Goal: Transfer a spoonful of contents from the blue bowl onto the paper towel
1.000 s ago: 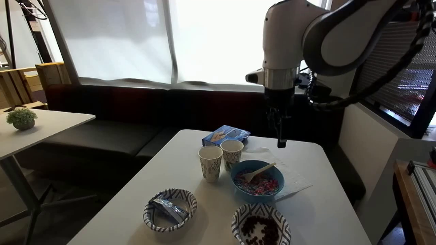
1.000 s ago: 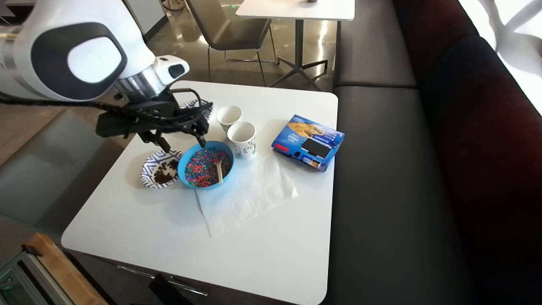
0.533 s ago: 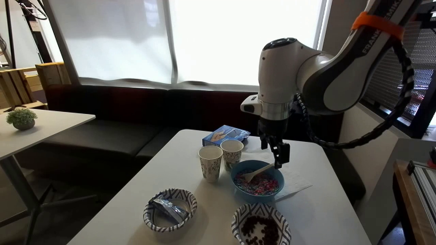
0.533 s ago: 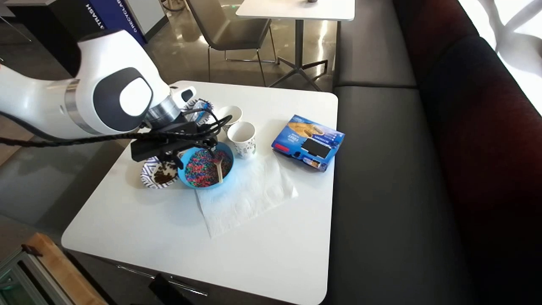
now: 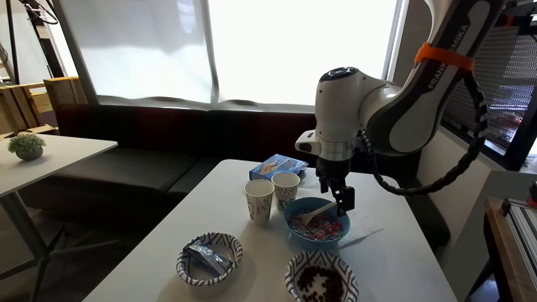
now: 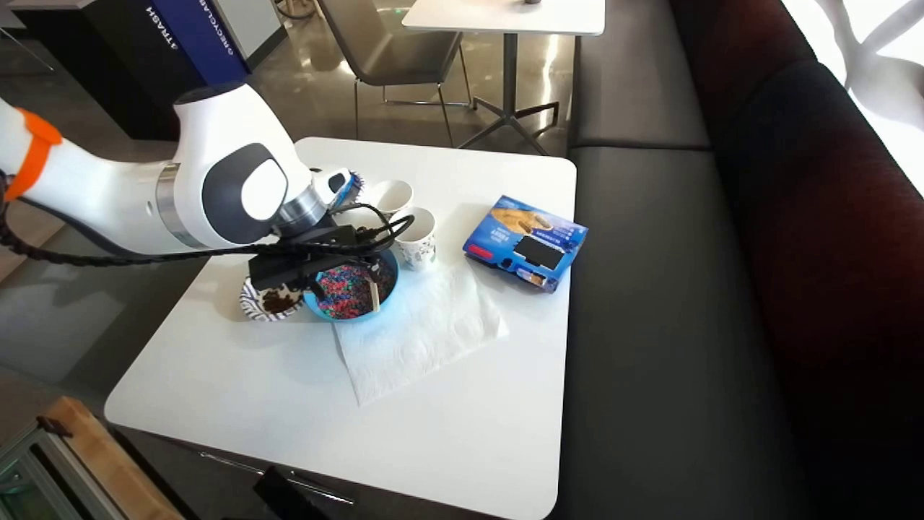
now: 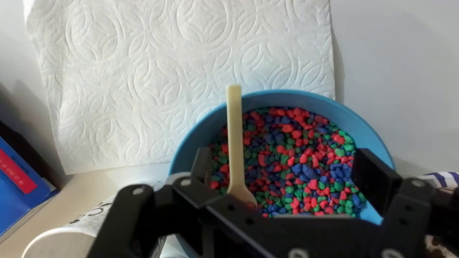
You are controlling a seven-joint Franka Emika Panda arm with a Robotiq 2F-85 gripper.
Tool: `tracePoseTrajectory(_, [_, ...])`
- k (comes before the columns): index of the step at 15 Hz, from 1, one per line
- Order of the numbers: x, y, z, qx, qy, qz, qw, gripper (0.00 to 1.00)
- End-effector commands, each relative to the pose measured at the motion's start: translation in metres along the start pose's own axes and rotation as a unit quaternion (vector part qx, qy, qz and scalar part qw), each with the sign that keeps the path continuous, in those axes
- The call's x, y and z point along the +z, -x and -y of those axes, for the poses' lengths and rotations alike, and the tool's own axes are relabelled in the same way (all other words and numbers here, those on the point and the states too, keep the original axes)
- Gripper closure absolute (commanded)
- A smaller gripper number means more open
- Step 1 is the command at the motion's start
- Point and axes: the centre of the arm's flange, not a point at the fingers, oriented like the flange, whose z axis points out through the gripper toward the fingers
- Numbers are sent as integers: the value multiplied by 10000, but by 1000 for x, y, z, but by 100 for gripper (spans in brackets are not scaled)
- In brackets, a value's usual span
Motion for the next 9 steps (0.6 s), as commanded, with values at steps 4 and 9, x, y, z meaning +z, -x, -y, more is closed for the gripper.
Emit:
tracePoseTrajectory(4, [10, 10, -4, -77, 5, -187, 9998, 0])
tracePoseTrajectory(9, [18, 18, -11, -239, -63, -699, 9972, 0])
